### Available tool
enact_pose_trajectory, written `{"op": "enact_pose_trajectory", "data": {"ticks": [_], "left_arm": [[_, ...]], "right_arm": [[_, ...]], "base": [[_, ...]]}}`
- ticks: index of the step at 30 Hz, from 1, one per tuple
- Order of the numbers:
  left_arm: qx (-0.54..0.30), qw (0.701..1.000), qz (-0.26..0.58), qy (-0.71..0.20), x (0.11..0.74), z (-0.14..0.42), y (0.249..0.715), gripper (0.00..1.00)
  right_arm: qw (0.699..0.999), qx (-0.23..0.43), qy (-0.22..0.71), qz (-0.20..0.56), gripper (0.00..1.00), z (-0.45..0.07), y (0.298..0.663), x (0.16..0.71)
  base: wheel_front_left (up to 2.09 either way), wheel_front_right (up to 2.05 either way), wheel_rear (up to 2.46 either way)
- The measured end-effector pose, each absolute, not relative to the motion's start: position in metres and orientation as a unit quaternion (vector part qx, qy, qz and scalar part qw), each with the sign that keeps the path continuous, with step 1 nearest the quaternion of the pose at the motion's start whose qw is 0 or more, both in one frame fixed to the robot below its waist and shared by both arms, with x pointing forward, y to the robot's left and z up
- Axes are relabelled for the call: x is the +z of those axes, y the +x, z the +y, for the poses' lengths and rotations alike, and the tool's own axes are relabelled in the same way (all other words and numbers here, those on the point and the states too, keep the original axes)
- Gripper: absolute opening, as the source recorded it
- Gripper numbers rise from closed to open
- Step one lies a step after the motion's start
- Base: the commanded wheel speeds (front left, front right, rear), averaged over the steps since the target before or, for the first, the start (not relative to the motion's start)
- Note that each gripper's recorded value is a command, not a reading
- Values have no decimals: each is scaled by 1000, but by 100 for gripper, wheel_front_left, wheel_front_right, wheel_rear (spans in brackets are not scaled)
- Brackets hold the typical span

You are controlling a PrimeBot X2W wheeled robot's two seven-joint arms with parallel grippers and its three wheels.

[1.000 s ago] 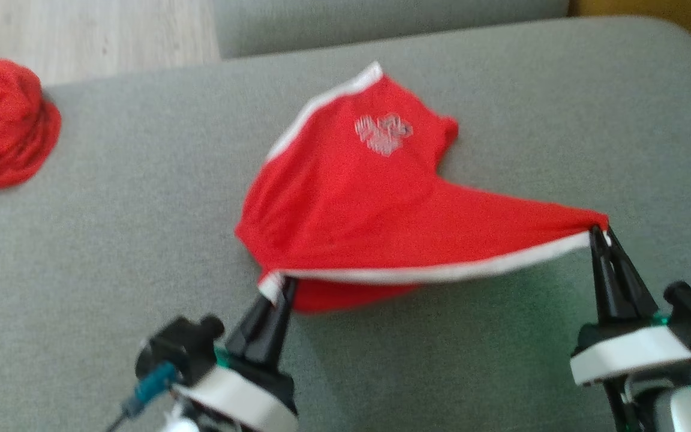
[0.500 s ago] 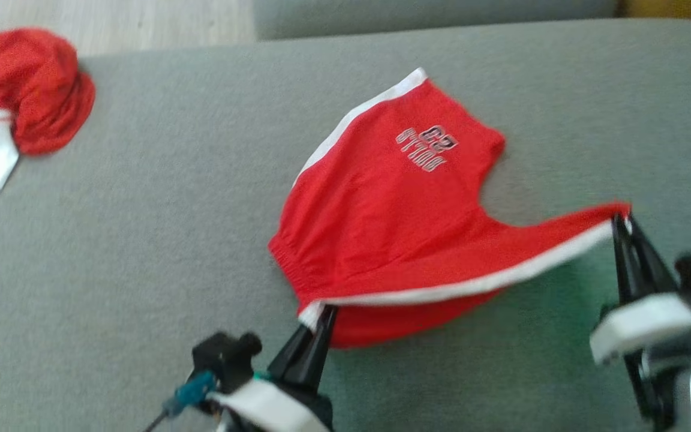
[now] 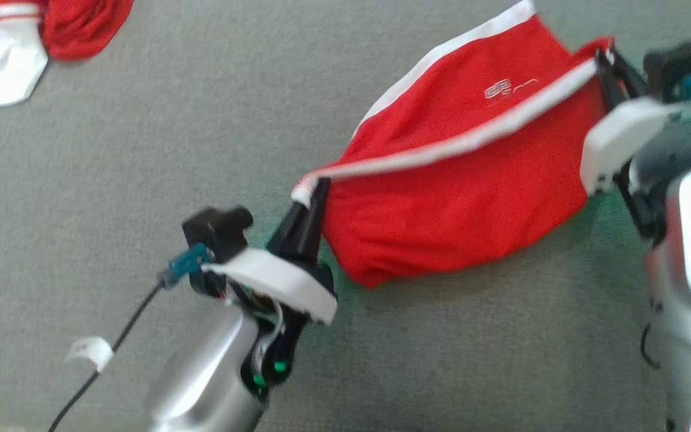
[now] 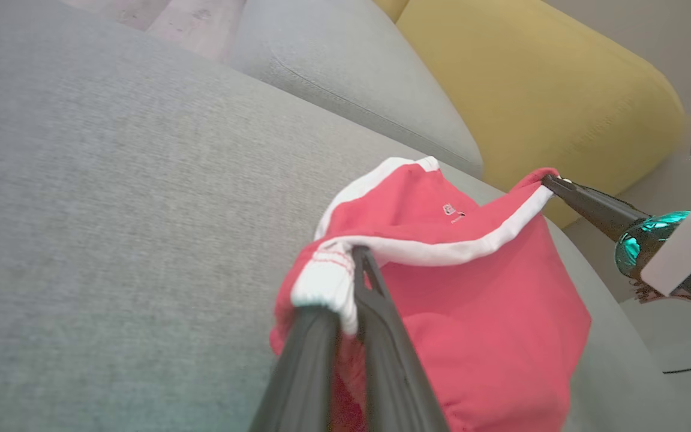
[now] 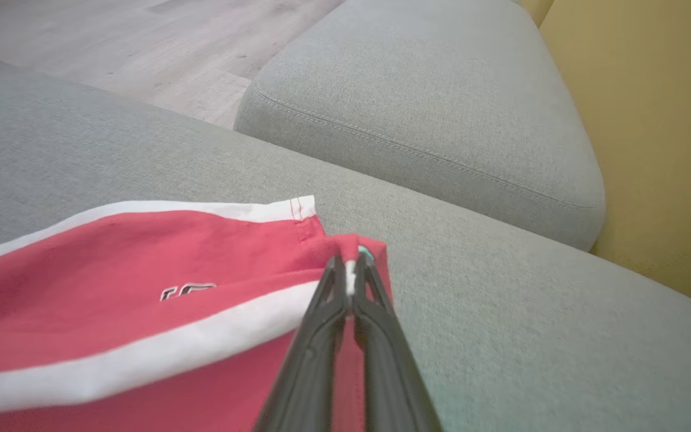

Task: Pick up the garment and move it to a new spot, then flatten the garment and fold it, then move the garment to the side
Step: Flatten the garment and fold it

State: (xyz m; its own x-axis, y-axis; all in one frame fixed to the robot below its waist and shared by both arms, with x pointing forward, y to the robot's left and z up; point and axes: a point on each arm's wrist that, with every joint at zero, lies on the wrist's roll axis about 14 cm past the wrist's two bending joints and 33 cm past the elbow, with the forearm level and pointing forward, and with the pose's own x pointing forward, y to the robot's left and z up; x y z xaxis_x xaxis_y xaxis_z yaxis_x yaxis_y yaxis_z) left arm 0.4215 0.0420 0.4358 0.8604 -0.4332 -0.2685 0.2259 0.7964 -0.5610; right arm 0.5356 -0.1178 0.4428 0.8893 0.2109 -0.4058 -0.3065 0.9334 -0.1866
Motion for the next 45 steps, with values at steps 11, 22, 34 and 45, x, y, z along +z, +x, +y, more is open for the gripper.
{"op": "enact_pose_trajectory", "data": {"ticks": [11,22,34,45], "left_arm": [[-114,935,194,-274,414,74,448,0],[-103,936,187,-280,411,76,450,100],[-123,951,172,-225,425,79,427,100],[-51,977,115,-174,453,132,398,100]], "right_arm": [[947,173,-134,234,0,-78,588,408],[960,171,-129,181,100,-74,613,418],[970,151,-92,165,100,-87,601,437],[944,129,-96,289,100,-123,559,402]], "base": [[0,0,0],[0,0,0],[0,0,0],[0,0,0]]}}
